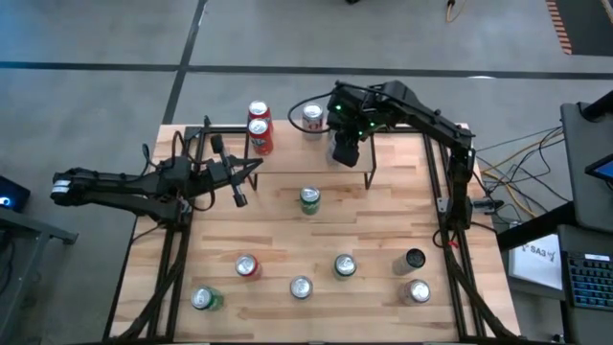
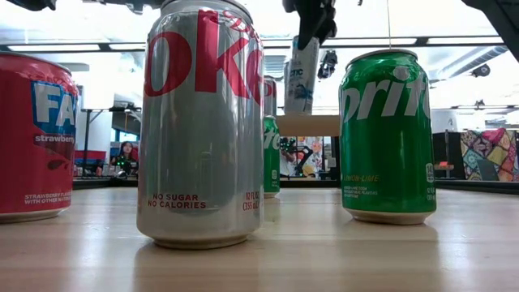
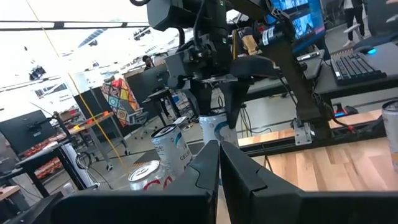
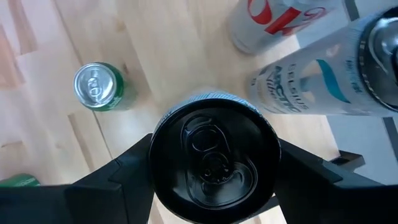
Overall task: Place canned beverage on shelf
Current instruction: Put the left white-blue soda can on the shelf aligned with the other white-blue soda can
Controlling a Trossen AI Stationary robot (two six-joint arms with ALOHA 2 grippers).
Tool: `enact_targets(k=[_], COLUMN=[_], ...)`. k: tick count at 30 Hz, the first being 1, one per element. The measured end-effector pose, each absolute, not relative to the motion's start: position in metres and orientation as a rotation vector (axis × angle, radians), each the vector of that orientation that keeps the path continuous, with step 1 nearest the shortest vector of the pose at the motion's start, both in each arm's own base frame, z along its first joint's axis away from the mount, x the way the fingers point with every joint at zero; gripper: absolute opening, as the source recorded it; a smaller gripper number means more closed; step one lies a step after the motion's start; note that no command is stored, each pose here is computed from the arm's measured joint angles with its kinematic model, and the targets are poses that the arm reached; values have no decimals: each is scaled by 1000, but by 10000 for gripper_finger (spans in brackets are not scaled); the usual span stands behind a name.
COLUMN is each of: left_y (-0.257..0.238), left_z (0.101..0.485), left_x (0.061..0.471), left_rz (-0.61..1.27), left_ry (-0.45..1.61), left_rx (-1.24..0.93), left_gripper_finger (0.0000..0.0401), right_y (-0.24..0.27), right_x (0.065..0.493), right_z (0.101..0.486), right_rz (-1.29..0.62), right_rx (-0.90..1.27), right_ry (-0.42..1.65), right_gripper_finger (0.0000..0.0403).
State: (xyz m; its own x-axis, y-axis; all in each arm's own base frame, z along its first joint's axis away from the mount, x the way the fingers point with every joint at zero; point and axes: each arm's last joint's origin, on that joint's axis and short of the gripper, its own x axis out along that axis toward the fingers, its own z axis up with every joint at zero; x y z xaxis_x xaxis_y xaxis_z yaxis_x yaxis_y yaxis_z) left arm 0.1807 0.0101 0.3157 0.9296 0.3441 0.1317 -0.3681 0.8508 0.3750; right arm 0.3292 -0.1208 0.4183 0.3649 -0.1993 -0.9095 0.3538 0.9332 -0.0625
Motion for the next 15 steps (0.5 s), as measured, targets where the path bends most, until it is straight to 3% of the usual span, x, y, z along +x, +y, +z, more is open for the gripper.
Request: enact_targets(k=[15], left_y=[10], left_z=[315], left_x=[181], left_rz=[380], left_ry=[-55], left_rx=[407], left_gripper_finger=[0], right_y=[-121], right_x=[329], right_z=[418], right_rz=[-373], right_rx=[175], right_ry=[1141], right_gripper_finger=[247])
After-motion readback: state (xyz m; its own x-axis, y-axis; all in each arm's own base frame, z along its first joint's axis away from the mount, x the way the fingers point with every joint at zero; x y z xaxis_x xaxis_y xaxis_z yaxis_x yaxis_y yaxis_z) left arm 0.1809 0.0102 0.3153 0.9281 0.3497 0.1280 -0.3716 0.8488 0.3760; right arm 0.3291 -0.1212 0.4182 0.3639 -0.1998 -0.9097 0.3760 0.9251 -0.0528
